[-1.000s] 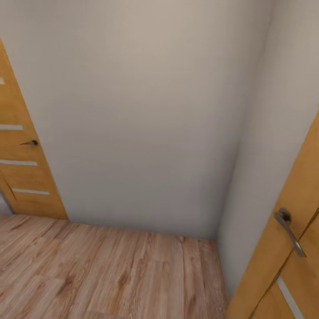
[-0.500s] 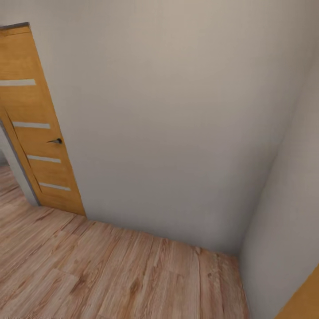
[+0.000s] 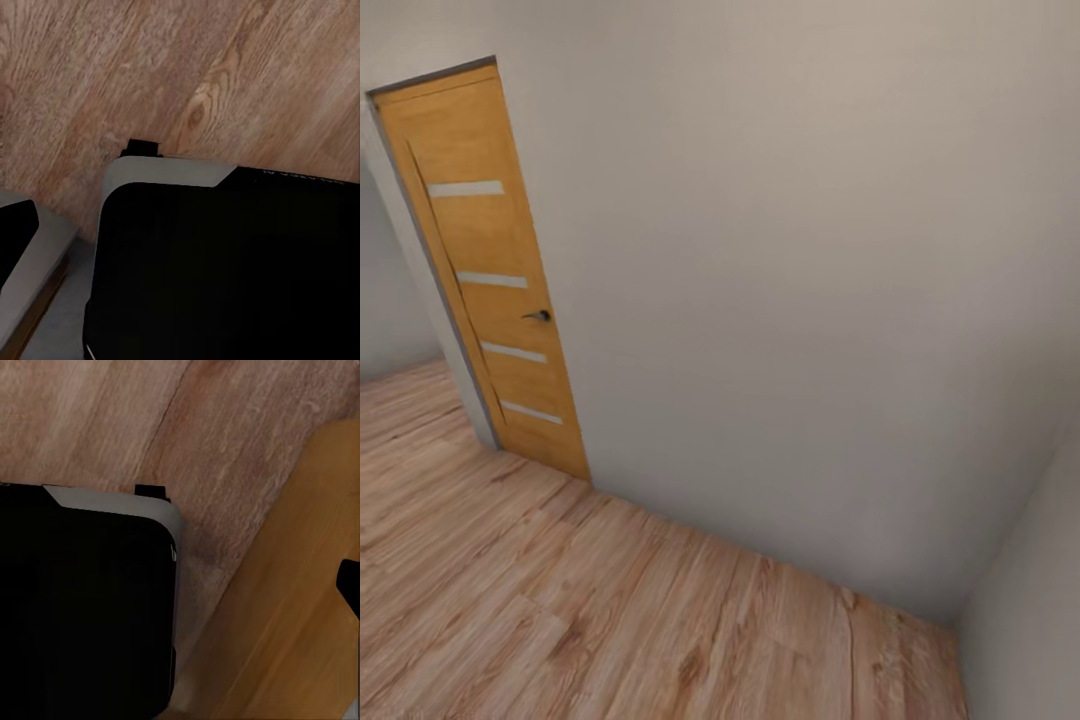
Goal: Move the two storage containers from the living room to the garage. In the garage, place one container on the floor and stack the other container on top of it (either order is fine).
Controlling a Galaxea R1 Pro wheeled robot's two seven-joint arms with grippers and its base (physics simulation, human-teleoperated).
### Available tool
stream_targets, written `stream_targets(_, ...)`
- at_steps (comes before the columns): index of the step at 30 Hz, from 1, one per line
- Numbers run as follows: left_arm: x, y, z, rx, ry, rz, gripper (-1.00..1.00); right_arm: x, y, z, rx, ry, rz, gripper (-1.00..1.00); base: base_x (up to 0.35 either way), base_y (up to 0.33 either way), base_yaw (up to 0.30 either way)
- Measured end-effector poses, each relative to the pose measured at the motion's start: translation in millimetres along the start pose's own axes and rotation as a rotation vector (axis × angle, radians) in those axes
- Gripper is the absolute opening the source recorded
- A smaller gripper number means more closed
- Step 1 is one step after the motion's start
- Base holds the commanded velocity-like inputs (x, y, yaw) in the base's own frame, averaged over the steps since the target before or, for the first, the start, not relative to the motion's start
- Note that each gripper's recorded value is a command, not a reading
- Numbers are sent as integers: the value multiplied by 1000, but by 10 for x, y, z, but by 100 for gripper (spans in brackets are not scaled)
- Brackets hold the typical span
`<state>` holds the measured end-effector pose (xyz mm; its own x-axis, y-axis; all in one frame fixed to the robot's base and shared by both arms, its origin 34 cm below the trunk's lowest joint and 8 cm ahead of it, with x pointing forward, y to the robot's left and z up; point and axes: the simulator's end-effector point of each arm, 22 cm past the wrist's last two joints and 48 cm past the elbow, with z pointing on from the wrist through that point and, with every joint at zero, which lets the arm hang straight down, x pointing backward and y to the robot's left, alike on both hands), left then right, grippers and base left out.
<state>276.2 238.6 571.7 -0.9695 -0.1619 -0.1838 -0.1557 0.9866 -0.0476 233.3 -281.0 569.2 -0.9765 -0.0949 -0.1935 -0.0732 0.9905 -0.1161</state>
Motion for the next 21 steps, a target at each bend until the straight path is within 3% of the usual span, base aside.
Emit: stream_targets(21, 0, -1, 0, 0, 0, 0, 100, 0, 3, 0, -1, 0, -1, 100, 216, 0, 270)
